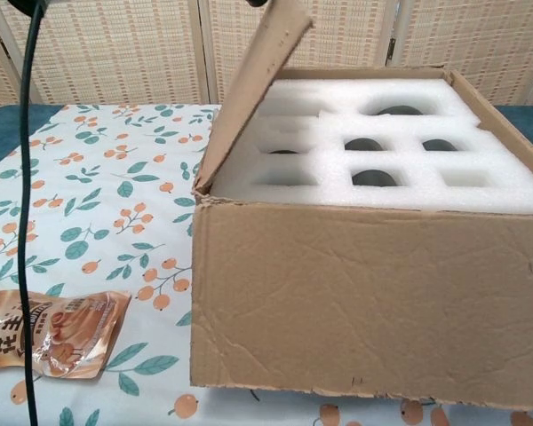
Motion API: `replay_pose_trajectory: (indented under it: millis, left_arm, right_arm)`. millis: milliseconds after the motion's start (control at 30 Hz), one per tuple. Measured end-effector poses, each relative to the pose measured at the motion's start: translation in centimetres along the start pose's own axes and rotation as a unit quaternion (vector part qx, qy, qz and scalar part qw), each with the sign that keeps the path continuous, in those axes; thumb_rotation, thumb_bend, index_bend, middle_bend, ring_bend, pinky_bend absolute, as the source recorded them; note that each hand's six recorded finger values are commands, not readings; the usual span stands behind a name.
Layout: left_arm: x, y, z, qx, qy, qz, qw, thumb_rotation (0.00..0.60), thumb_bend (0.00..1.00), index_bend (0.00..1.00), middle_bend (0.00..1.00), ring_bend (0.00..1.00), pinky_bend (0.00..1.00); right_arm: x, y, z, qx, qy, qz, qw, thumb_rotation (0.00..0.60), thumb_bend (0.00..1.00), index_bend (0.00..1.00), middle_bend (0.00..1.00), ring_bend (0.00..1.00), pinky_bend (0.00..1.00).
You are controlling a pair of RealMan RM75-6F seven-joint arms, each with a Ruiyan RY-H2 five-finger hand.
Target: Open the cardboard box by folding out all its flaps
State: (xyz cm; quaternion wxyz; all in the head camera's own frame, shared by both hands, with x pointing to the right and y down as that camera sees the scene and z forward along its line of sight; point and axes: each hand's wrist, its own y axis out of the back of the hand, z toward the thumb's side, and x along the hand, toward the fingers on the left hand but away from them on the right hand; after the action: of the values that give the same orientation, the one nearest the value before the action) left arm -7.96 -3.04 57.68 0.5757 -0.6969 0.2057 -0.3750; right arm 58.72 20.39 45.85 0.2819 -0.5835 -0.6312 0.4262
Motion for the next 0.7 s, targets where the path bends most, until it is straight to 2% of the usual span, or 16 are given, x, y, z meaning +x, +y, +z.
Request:
replay_pose_trajectory:
  millis: [467,700]
  left_arm:
    - [-2.2,2.2,-4.6,0.004,0.052,0.016,0.9985,0.600,1.00,0.55,0.00,0.00,0.00]
    - [-3.2,2.3,-7.2,-0.001,0.084,0.015,0.9964,0.600,1.00,0.51,0.00,0.00,0.00]
  right_arm:
    - [-0.1,-0.8,0.3,0.010,-0.001,0.010,0.9999,0.309,0.59,0.30,0.00,0.00,0.00]
    - [0.1,-0.9,0.6,0.013,0.002,0.008,0.9999,0.308,0.59,0.30,0.00,0.00,0.00]
